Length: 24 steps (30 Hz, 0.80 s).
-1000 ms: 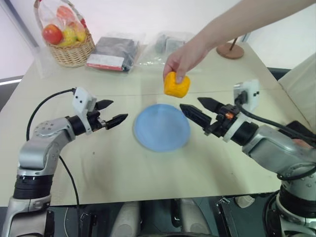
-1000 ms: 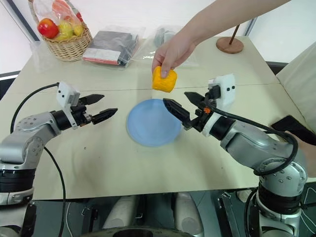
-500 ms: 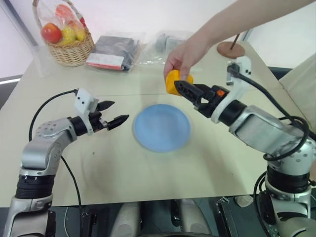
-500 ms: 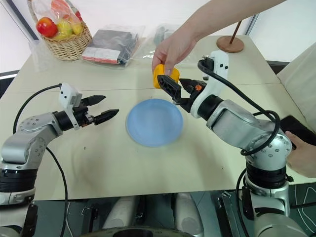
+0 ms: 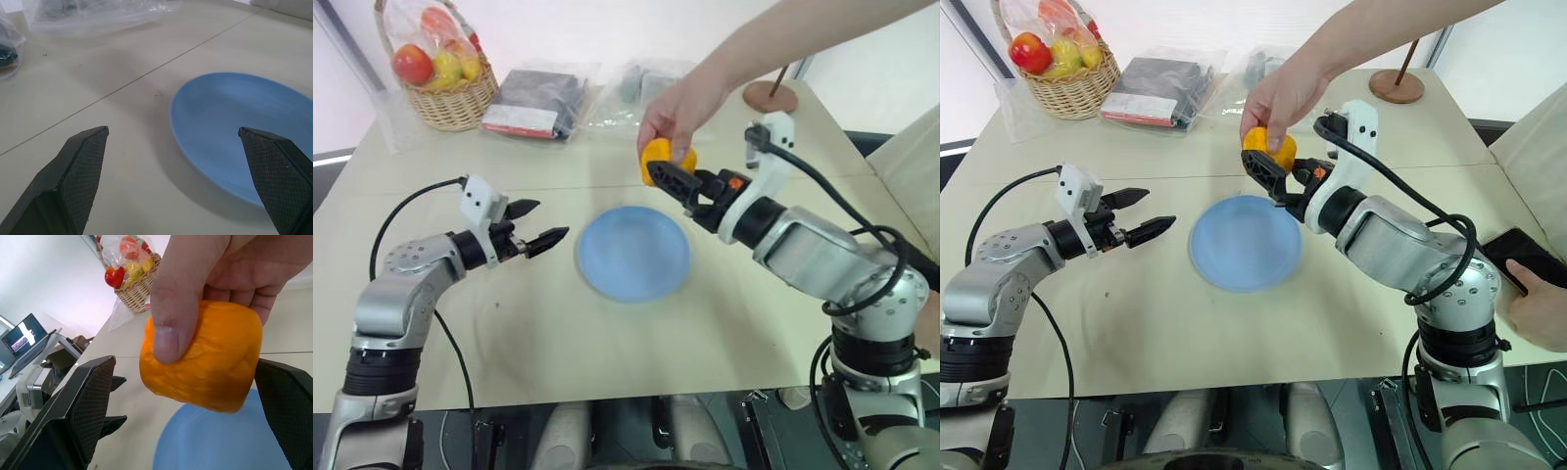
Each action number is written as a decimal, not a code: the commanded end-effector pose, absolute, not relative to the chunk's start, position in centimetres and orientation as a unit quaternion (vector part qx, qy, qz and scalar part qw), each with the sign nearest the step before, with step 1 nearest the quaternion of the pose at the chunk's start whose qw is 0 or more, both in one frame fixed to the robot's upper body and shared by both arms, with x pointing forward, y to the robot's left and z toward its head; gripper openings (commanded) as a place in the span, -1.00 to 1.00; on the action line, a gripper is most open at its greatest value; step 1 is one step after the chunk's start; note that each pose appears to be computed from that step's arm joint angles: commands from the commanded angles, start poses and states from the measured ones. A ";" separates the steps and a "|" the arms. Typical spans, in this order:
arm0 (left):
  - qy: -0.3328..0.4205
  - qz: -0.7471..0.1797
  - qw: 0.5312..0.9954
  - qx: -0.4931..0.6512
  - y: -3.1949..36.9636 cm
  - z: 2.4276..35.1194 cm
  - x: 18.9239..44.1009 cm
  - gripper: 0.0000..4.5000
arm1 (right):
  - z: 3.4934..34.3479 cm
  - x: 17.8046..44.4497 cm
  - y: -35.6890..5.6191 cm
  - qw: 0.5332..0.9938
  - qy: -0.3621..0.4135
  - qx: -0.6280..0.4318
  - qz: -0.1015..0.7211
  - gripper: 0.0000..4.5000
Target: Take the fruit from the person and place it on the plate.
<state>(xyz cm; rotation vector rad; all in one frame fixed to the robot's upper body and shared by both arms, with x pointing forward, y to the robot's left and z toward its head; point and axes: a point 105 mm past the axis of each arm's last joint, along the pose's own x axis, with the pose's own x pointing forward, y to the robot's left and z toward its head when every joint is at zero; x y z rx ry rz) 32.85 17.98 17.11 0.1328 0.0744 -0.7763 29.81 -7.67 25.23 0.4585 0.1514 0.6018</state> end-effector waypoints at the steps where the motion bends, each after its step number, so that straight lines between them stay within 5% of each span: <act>1: 0.008 -0.378 0.922 0.084 18.0 18.6 32.7 0.98 | 26.2 29.6 -7.4 0.924 0.056 0.228 0.302 1.00; 15: 0.008 -0.376 0.923 0.086 18.2 18.7 32.5 0.98 | 25.7 30.1 -7.1 0.927 0.056 0.221 0.298 1.00; 18: 0.008 -0.375 0.923 0.088 18.2 18.7 32.5 1.00 | 25.6 30.2 -7.1 0.927 0.056 0.221 0.297 0.65; 20: 0.008 -0.375 0.923 0.088 18.3 18.7 32.5 1.00 | 25.6 30.3 -7.1 0.928 0.056 0.221 0.296 0.22; 24: 0.008 -0.375 0.923 0.088 18.2 18.7 32.5 1.00 | 25.5 30.3 -7.1 0.928 0.055 0.221 0.295 0.22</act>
